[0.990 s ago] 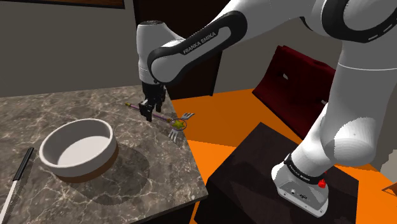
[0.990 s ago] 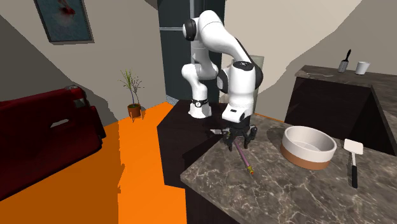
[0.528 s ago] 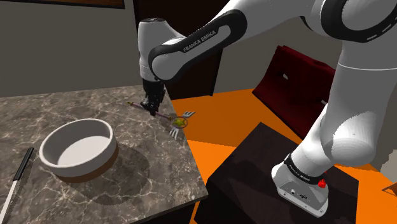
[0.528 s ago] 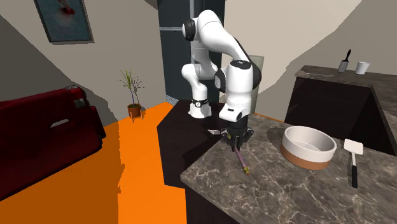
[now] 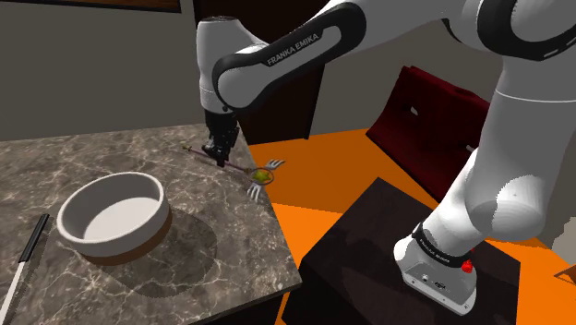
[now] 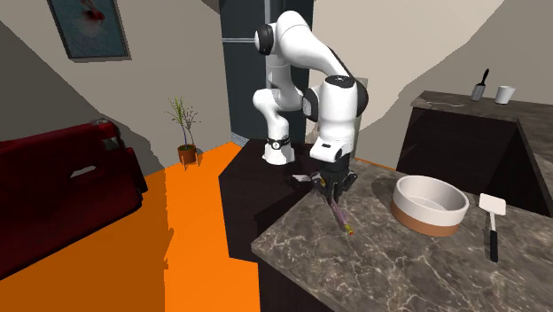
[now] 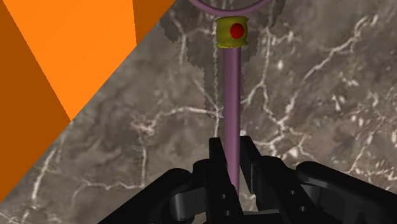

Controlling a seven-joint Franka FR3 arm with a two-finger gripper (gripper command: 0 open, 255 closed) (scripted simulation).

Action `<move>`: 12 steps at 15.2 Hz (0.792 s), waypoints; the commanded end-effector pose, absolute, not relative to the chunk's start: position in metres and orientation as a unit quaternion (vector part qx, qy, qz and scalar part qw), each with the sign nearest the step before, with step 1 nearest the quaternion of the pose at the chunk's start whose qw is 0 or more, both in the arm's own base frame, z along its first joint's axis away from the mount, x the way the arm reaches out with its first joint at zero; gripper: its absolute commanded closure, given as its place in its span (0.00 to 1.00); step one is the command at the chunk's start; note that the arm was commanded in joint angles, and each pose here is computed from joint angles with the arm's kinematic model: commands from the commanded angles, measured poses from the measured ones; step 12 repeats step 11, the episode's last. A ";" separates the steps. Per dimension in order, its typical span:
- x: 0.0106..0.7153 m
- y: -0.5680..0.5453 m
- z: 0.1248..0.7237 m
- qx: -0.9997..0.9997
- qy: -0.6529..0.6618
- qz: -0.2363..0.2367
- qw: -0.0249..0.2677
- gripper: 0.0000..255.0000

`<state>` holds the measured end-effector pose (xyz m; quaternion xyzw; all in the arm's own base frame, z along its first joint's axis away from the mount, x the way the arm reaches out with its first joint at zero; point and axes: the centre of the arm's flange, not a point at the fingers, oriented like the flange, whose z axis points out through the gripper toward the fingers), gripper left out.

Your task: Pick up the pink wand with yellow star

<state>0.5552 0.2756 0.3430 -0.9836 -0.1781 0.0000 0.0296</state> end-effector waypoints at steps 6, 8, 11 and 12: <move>0.555 0.276 0.381 -0.984 -0.178 0.000 0.030 1.00; 0.555 0.276 0.391 -0.984 -0.178 0.000 0.030 1.00; 0.555 0.276 0.397 -0.984 -0.178 0.000 0.030 1.00; 0.555 0.276 0.397 -0.984 -0.178 0.000 0.030 1.00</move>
